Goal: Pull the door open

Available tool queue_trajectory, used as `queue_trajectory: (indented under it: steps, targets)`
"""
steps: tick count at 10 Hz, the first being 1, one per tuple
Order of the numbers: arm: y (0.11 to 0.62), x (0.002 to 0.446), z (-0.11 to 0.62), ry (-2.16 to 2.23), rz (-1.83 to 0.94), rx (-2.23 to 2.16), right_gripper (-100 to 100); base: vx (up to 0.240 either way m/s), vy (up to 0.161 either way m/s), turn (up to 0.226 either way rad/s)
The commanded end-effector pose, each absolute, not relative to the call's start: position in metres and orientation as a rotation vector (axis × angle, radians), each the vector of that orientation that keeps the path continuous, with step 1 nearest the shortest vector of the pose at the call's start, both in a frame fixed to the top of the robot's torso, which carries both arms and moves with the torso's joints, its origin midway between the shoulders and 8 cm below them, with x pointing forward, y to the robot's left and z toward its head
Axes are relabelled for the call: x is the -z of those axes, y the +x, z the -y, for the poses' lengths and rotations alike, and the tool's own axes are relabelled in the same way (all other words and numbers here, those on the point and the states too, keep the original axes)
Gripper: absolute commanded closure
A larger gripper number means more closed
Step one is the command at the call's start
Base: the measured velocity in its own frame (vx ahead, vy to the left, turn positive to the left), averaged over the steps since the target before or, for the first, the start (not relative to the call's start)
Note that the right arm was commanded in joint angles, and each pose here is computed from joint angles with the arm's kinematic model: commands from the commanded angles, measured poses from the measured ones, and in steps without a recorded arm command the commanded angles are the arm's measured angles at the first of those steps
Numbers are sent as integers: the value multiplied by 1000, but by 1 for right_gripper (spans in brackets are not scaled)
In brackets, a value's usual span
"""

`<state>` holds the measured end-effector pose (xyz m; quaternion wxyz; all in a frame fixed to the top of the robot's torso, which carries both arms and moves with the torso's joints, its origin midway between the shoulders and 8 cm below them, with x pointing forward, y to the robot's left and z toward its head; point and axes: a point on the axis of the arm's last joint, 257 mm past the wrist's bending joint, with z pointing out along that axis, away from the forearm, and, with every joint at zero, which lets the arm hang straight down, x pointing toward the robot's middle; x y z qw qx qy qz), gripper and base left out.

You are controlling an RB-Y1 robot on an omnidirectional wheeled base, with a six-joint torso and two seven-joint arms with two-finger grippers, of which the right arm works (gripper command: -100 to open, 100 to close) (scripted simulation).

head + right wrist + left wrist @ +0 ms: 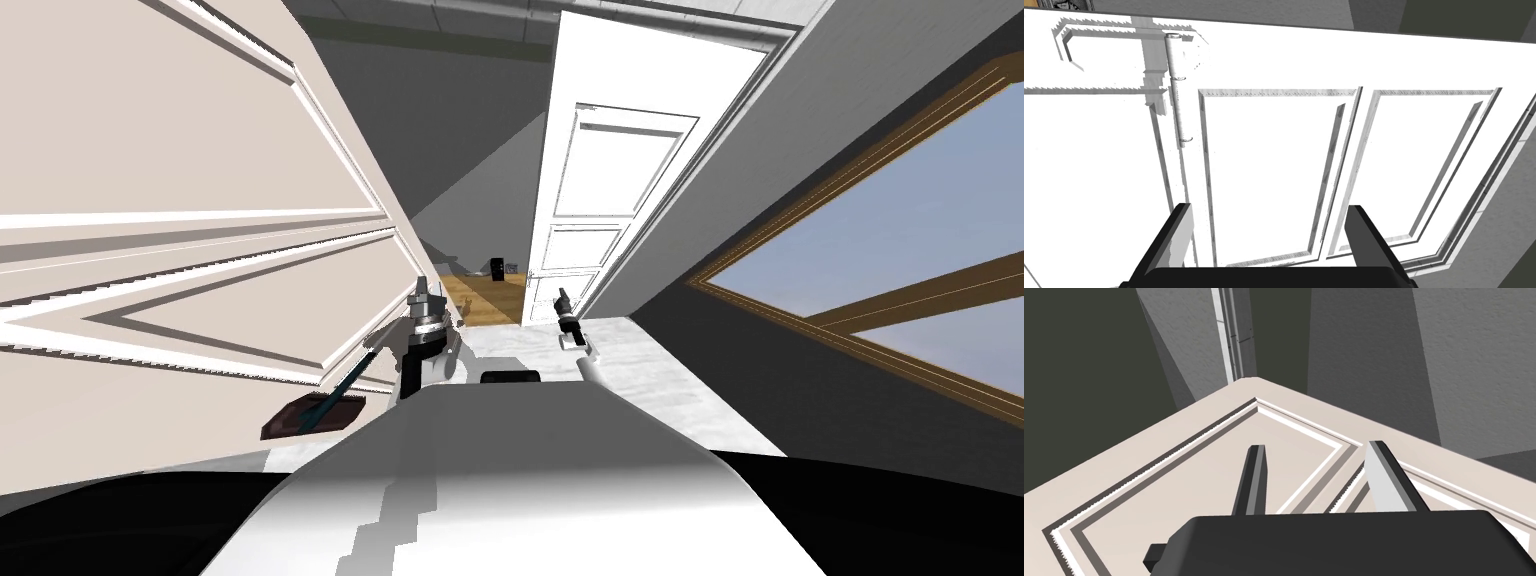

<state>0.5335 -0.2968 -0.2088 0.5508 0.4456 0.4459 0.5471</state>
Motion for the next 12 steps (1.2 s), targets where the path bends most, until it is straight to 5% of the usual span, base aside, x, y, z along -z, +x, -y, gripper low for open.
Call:
queue_trajectory:
  steps: [1, 12]
  targets:
    - [539, 220, 300, 1077, -1072, -1282, -100, 90, -13, 71]
    - [562, 276, 318, 1190, -1157, -1208, -100, 93, -20, 60]
